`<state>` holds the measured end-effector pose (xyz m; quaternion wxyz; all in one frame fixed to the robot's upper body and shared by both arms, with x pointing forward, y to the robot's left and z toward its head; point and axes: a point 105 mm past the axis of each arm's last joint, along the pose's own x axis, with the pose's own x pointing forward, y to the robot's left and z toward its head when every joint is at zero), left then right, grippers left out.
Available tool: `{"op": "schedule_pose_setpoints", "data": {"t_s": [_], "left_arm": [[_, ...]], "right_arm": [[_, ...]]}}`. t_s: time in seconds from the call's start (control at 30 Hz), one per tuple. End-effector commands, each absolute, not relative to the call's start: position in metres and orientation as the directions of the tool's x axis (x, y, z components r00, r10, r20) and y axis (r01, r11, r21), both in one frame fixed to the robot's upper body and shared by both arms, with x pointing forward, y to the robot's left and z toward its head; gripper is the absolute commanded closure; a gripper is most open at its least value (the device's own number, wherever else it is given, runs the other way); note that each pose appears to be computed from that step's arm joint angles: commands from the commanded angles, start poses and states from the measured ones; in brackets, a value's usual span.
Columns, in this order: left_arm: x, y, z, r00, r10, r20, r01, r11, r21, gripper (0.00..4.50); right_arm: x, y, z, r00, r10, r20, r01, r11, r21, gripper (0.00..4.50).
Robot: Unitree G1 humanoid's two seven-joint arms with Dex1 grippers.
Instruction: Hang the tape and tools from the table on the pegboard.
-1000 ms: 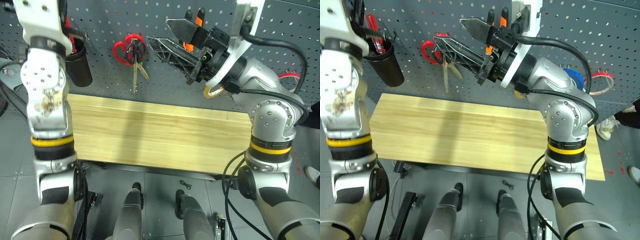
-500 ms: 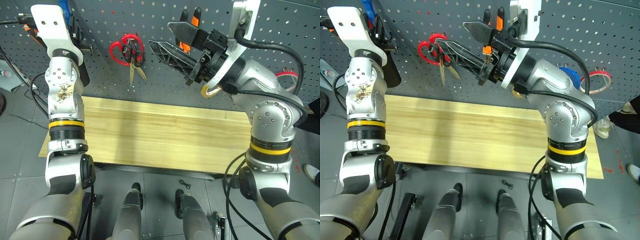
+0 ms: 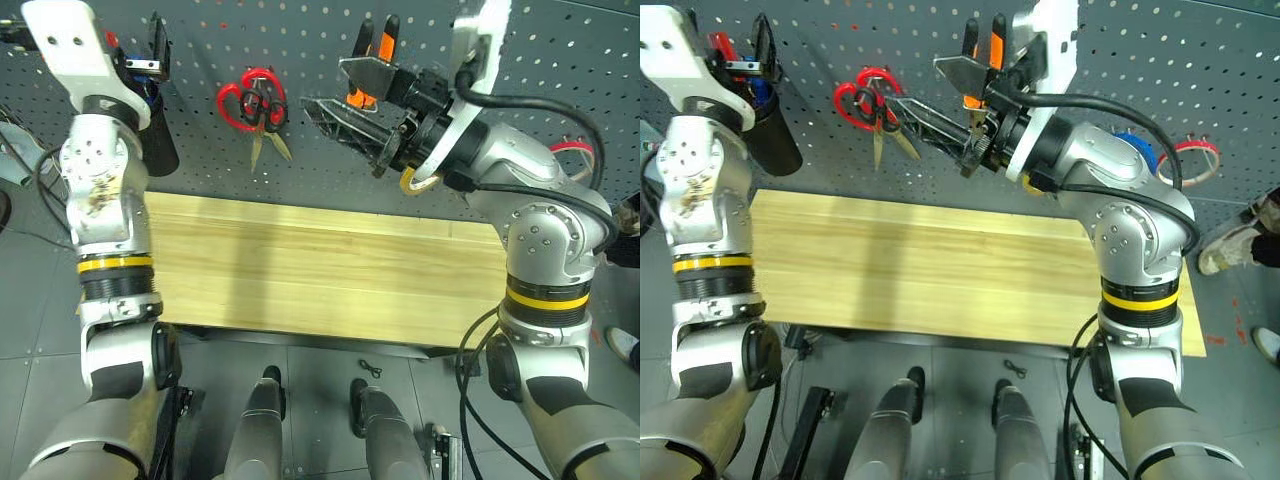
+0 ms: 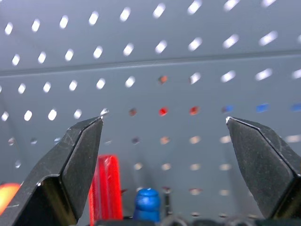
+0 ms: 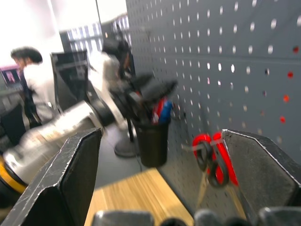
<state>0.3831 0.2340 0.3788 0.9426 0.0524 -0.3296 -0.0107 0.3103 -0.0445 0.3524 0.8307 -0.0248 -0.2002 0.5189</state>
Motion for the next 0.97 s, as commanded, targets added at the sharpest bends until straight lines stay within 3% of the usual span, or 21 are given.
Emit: {"op": "schedule_pose_setpoints", "data": {"t_s": [0.03, 0.23, 0.33, 0.47, 0.6, 0.77, 0.97], "left_arm": [[0.364, 0.203, 0.373, 0.801, -0.314, 0.510, 0.284, 0.949, 0.140, 0.05], [0.326, 0.148, 0.281, 0.706, -0.707, 0.044, 0.692, 0.702, 0.167, 0.05], [0.310, 0.137, 0.228, 0.629, -0.764, -0.144, 0.777, 0.613, 0.143, 0.05], [0.306, 0.136, 0.159, 0.598, -0.725, -0.343, 0.797, 0.583, 0.157, 0.05], [0.314, 0.131, 0.110, 0.595, -0.703, -0.389, 0.787, 0.607, 0.108, 0.05], [0.321, 0.126, 0.087, 0.580, -0.707, -0.405, 0.792, 0.605, 0.079, 0.05], [0.323, 0.122, 0.080, 0.552, -0.733, -0.398, 0.817, 0.571, 0.080, 0.05]], "right_arm": [[0.312, -0.043, 0.336, 0.404, 0.891, 0.206, -0.846, 0.450, -0.287, 0.00], [0.300, -0.090, 0.264, 0.515, 0.857, 0.035, -0.822, 0.505, -0.264, 0.00], [0.300, -0.100, 0.226, 0.569, 0.819, -0.071, -0.812, 0.546, -0.205, 0.00], [0.303, -0.123, 0.167, 0.664, 0.704, -0.253, -0.748, 0.637, -0.189, 0.00], [0.311, -0.159, 0.114, 0.768, 0.522, -0.371, -0.609, 0.774, -0.172, 0.00], [0.313, -0.177, 0.092, 0.819, 0.423, -0.387, -0.520, 0.833, -0.191, 0.00], [0.310, -0.181, 0.085, 0.837, 0.393, -0.382, -0.485, 0.854, -0.185, 0.00]]}}
